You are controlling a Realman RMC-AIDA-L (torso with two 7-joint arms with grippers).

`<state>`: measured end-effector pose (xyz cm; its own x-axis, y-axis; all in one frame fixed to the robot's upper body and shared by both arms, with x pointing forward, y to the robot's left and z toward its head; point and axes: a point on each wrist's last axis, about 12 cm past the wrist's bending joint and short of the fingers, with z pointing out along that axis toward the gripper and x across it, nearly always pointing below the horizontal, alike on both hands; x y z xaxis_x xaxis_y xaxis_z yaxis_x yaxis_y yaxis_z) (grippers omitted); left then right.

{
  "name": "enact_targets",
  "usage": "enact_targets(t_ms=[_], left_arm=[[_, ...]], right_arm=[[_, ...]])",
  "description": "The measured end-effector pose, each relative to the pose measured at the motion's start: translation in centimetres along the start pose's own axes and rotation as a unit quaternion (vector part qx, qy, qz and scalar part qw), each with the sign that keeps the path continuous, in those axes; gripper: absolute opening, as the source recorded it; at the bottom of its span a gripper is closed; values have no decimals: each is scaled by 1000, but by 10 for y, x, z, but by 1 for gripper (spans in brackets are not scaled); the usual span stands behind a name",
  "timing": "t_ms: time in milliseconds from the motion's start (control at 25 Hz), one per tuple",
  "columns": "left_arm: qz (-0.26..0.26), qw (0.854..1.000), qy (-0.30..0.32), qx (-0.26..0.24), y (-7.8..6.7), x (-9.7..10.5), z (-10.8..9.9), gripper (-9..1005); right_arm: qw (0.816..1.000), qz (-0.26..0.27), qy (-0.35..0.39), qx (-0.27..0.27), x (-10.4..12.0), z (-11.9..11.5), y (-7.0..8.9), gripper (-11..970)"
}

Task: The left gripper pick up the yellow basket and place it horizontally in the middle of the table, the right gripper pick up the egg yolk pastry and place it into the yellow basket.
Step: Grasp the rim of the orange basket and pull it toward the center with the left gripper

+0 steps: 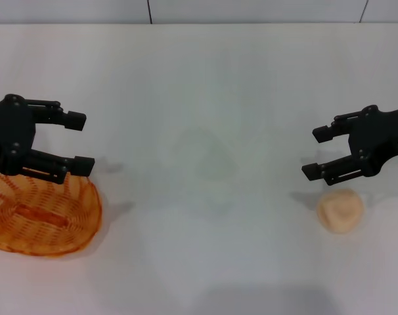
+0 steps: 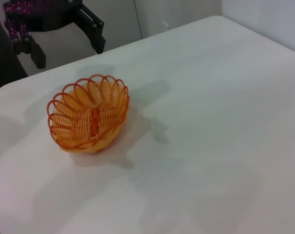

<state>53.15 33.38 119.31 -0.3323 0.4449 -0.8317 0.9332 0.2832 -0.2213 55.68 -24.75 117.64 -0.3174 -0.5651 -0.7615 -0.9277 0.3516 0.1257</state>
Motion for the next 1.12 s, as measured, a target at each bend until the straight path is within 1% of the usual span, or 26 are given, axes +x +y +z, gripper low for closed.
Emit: enact_targets(t_ms=[520, 760, 920, 1120], left_arm=[[1, 1000, -4, -7, 2, 0, 0, 881], [-2, 1000, 5, -15, 3, 1, -3, 878], [0, 1000, 10, -19, 5, -2, -7, 876], [5, 1000, 13, -20, 7, -6, -7, 874]], right_arm=[[1000, 4, -1, 4, 1, 1, -2, 795], [1000, 5, -4, 8, 1, 2, -3, 795], [1000, 5, -5, 9, 1, 2, -4, 795], [1000, 8, -7, 13, 1, 3, -5, 795]])
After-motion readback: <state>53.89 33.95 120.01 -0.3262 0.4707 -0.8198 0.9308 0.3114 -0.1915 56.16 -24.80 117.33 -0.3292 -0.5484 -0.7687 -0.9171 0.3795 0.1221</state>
